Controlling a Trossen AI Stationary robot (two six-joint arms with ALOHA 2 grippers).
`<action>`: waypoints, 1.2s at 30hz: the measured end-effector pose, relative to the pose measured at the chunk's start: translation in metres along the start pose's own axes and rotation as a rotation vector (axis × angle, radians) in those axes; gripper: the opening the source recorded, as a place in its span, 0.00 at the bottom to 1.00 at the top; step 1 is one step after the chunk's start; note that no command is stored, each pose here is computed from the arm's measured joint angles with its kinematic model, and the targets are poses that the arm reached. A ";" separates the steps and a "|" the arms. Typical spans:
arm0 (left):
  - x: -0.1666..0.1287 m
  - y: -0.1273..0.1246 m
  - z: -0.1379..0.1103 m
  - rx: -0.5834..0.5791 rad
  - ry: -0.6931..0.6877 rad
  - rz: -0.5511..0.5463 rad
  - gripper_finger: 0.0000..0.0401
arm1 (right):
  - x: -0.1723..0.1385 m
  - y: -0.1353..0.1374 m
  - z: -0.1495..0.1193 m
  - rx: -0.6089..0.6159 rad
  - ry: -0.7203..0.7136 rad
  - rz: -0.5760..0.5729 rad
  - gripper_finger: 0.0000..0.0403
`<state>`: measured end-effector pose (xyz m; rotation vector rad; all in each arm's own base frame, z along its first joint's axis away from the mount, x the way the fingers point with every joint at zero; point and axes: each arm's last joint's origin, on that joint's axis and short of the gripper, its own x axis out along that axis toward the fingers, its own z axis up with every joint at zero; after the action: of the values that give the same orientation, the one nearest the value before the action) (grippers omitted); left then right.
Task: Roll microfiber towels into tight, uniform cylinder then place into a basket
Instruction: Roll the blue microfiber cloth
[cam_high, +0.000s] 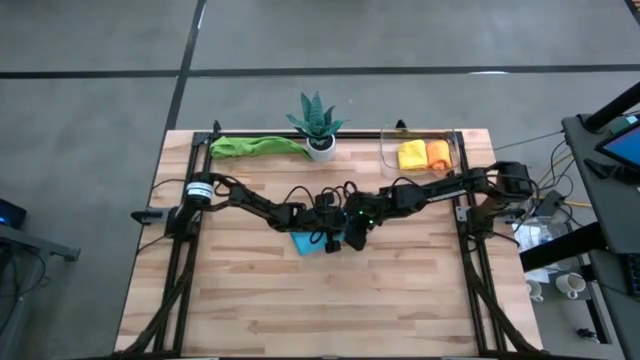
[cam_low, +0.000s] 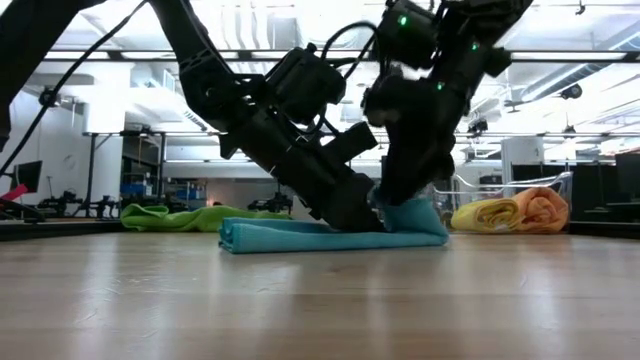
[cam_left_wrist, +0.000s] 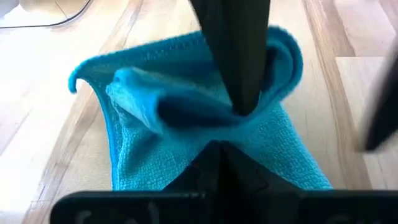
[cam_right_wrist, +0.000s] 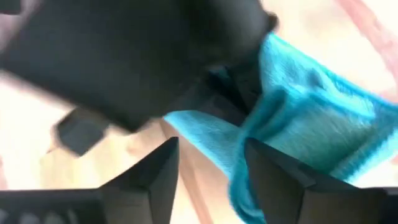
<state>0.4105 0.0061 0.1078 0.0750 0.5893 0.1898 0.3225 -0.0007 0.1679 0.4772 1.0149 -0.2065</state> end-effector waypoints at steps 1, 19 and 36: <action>0.000 0.000 0.000 0.000 0.000 0.000 0.00 | -0.004 0.001 0.001 -0.020 -0.010 0.007 0.45; 0.000 0.000 0.000 -0.001 0.000 0.000 0.00 | -0.043 -0.019 -0.026 -0.060 -0.019 -0.374 0.35; 0.000 0.000 0.001 -0.007 -0.002 0.000 0.00 | -0.041 -0.106 -0.077 0.475 -0.210 -0.204 0.50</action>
<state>0.4106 0.0061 0.1085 0.0685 0.5869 0.1914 0.2016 -0.0596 0.1387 0.7651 0.8041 -0.6760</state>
